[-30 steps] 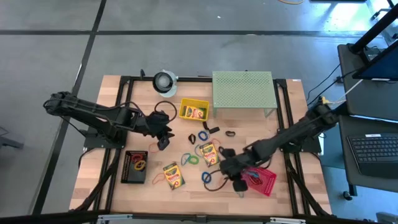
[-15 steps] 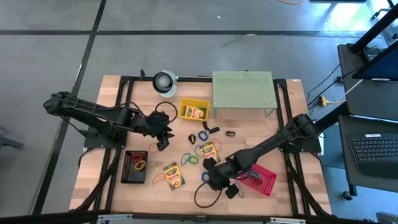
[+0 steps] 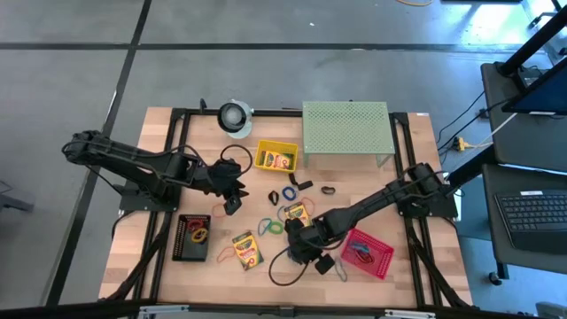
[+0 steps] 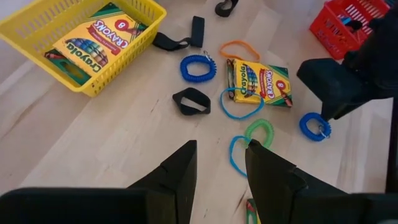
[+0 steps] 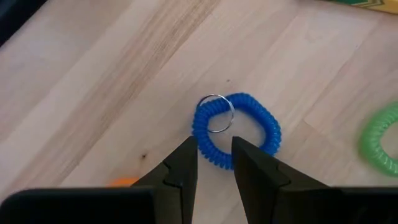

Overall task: Pick & Place Office Desk Supplies
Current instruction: Put the blue spring keychain into the black bin

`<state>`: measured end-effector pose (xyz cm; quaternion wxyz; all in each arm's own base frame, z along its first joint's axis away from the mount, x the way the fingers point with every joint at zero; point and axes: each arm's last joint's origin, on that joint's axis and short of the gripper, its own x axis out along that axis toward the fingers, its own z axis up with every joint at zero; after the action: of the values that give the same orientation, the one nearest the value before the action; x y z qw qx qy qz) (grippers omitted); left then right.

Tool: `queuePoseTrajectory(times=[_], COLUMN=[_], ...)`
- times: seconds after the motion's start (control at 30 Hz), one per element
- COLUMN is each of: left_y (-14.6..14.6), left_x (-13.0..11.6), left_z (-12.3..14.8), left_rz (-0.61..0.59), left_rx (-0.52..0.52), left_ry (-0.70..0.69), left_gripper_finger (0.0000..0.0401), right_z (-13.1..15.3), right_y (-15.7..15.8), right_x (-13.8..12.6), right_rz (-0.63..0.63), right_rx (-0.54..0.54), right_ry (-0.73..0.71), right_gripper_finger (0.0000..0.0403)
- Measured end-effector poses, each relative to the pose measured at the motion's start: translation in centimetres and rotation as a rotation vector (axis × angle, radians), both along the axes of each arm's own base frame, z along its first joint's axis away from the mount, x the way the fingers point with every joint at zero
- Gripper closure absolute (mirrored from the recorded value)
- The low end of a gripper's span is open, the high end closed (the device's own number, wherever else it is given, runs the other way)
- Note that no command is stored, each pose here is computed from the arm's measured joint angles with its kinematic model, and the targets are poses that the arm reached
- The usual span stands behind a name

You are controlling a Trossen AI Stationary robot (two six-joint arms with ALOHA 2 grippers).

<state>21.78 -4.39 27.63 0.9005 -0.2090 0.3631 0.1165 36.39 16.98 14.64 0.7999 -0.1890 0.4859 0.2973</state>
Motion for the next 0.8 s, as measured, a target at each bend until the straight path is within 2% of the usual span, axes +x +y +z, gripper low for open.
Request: queuePoseTrajectory(times=[0.27, 0.6, 0.7, 0.8], left_y=[0.0, 0.0, 0.0, 0.0], left_x=[0.0, 0.0, 0.1, 0.1], left_z=[0.0, 0.0, 0.0, 0.1], left_rz=[-0.002, 0.000, 0.000, -0.001], left_rx=[0.002, -0.003, -0.003, -0.004], left_ry=[-0.001, -0.005, -0.008, -0.010], left_gripper_finger=[0.0271, 0.0271, 0.0271, 0.0271], right_z=[-0.9, -2.8, -2.8, -2.9], right_y=[-0.3, 0.1, 0.0, 0.0], right_x=[-0.5, 0.3, 0.3, 0.3], right_rz=[0.000, -0.015, -0.038, -0.039], right_rx=[-0.009, 0.015, 0.019, 0.019], right_ry=[0.017, 0.010, 0.017, 0.019], right_gripper_finger=[0.0302, 0.0306, 0.0323, 0.0360])
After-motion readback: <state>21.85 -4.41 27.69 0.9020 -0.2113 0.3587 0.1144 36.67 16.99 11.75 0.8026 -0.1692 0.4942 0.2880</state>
